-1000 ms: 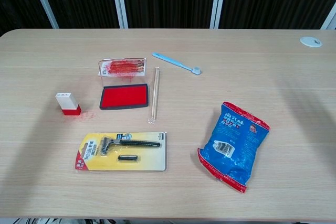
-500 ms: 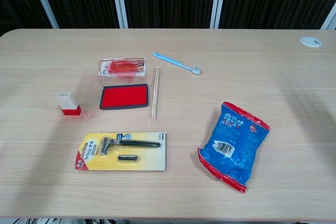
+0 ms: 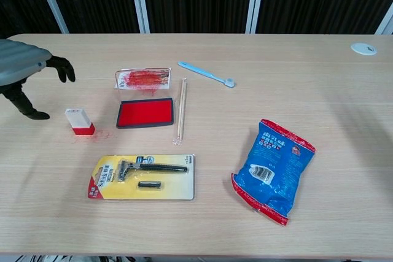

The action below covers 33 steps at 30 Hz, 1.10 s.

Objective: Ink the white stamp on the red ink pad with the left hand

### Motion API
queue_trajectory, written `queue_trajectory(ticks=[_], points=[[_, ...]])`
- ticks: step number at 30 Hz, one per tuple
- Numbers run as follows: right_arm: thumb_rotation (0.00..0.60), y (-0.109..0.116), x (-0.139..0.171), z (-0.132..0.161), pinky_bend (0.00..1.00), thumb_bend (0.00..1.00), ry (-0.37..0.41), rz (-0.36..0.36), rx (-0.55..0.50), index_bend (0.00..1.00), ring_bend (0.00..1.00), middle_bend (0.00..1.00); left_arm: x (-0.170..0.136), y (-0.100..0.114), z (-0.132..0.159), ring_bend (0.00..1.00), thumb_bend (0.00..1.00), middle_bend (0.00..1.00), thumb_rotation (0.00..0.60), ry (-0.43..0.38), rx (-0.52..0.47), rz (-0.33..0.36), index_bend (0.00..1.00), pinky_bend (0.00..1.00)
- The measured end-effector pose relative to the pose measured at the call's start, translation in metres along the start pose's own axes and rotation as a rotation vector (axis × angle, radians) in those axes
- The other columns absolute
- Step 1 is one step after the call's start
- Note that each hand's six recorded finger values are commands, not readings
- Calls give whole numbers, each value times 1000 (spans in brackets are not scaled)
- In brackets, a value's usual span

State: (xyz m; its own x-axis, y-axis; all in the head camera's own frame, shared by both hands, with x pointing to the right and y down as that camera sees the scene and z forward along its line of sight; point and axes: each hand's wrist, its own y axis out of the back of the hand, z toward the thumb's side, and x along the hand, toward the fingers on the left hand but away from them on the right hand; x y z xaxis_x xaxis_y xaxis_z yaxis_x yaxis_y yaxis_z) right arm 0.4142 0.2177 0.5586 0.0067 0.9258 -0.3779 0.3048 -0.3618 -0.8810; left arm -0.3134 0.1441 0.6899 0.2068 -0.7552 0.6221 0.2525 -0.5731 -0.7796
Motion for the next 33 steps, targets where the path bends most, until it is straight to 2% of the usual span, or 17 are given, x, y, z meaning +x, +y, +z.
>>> queue_trajectory(ticks=[10,33], points=[[600,0,0,0,180,56,1,2,-13,0,0,0,18,-19,16,186,158,379,600,-4,39,-53,380,265],[600,1,-1,1,181,60,3,2,-25,0,0,0,32,-36,28,200,248,448,600,0,66,-67,451,267]])
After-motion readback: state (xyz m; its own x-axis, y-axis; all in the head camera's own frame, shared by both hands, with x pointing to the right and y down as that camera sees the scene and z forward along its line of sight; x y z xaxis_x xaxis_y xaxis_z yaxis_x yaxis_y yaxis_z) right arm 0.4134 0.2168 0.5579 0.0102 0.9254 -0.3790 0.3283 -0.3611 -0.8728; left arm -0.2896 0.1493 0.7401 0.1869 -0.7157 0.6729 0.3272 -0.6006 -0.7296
